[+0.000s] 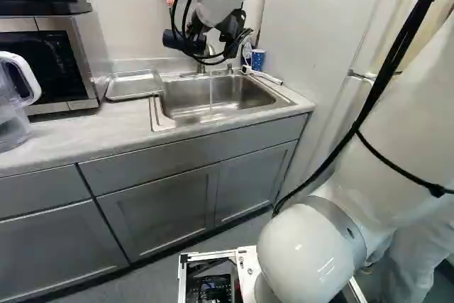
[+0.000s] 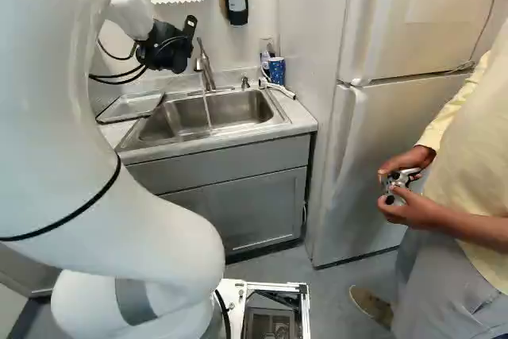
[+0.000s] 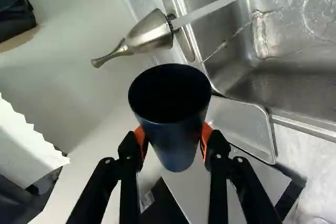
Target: Rinse the cup and place it in the tray
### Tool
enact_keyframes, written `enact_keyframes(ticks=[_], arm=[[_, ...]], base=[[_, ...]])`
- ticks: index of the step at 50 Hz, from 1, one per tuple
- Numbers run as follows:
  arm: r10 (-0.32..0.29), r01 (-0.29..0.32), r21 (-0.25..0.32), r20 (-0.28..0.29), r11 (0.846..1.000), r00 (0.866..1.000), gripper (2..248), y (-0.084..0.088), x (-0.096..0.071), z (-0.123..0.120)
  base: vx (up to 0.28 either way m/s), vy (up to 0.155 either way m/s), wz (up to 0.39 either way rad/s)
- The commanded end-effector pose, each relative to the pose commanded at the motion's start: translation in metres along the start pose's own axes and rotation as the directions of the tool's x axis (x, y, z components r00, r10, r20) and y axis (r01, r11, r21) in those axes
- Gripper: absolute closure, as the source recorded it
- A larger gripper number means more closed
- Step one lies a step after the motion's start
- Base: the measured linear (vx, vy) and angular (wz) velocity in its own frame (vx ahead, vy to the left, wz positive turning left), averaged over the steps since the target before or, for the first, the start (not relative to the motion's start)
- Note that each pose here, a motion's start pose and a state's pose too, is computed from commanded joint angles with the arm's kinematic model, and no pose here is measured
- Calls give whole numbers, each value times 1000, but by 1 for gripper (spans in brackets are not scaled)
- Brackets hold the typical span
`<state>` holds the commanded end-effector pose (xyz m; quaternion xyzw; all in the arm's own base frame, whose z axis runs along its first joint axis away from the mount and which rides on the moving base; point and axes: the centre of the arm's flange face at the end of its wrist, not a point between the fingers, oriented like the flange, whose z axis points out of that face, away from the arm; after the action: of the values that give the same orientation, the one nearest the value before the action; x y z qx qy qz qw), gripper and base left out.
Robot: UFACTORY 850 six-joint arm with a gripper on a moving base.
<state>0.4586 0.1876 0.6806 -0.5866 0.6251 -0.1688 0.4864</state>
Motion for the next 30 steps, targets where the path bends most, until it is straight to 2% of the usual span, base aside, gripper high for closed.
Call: enact_keyframes(ticks=[30], arm=[[0, 0, 0, 0, 1000, 1000, 130, 0, 0, 0]], base=[[0, 0, 0]])
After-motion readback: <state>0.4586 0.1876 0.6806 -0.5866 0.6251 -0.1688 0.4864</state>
